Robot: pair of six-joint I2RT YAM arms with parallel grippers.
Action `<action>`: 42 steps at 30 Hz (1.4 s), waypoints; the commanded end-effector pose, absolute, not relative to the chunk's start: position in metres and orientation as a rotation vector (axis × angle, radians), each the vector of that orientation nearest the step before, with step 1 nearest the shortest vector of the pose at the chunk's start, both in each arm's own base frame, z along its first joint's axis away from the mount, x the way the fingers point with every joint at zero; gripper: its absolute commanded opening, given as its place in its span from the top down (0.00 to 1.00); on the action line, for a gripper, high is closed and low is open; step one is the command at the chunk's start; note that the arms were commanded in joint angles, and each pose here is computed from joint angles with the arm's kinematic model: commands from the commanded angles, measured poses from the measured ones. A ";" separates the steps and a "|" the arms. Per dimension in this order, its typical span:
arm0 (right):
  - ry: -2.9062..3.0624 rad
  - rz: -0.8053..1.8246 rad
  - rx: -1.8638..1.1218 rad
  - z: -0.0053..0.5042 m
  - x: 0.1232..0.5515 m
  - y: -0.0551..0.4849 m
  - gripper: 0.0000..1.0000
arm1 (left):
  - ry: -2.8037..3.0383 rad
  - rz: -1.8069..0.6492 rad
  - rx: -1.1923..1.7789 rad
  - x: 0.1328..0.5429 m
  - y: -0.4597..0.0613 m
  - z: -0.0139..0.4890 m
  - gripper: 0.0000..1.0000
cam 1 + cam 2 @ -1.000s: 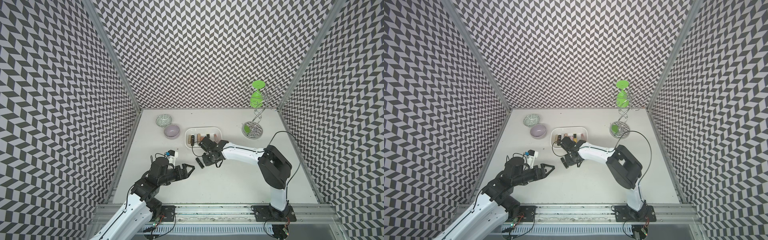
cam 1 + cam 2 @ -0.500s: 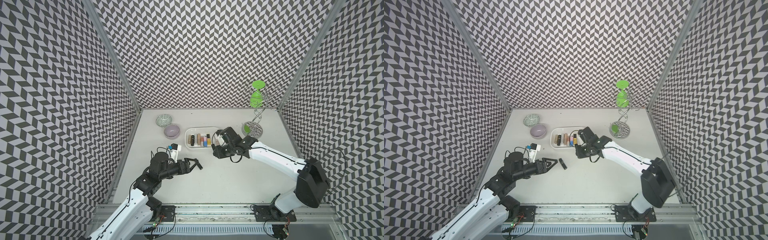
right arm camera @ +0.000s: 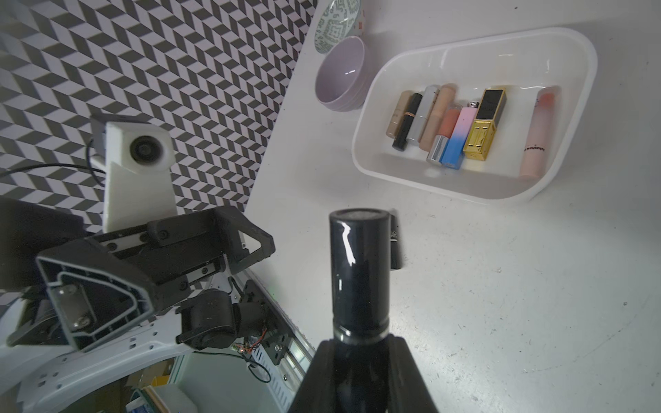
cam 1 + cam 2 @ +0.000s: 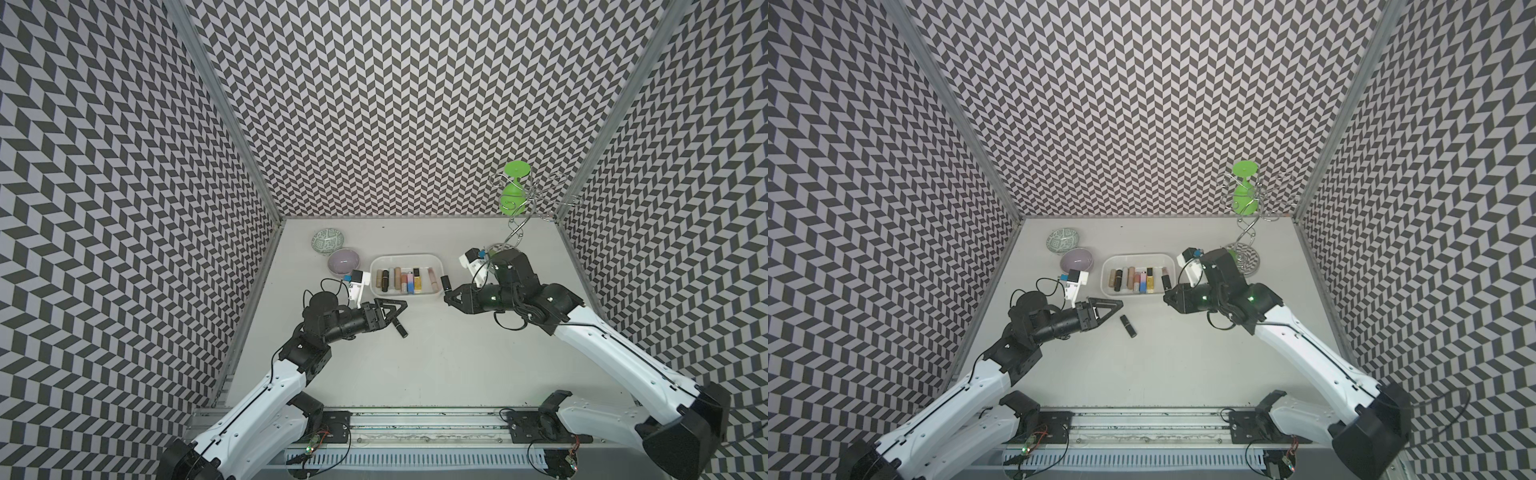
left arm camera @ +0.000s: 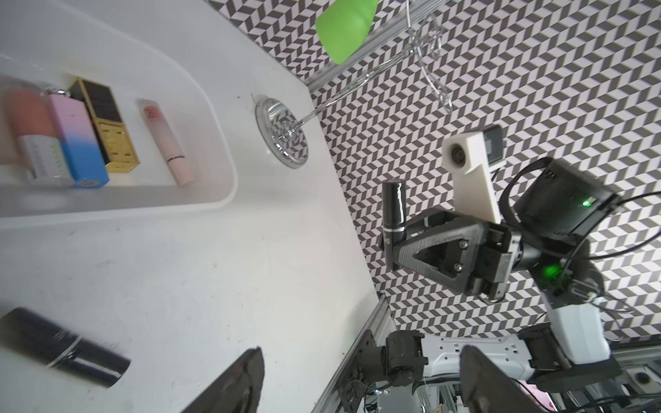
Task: Put the lipstick into the storage box
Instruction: Pick up the lipstick at the center of the board.
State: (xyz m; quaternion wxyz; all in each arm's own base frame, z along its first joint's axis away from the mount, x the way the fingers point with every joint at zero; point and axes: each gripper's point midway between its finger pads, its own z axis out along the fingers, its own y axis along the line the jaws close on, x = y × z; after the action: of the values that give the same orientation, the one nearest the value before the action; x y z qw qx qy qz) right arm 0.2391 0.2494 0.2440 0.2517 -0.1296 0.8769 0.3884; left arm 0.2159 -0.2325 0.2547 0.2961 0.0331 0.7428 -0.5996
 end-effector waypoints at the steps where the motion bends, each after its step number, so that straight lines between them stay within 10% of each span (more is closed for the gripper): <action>1: 2.259 1.197 -0.361 0.272 0.234 0.256 0.80 | 1.796 -1.688 0.203 0.209 -0.238 0.305 0.11; 42: 1.940 1.928 -0.695 0.340 0.172 0.346 0.79 | 1.668 -1.690 0.400 0.193 -0.250 0.350 0.16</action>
State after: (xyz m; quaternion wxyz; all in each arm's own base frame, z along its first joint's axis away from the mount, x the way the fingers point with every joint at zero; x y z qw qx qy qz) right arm 0.1772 0.3417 0.3201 0.1425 -0.2163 0.7052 0.6600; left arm 0.1956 -0.2510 0.3334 0.3397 0.1436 0.6607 -0.6538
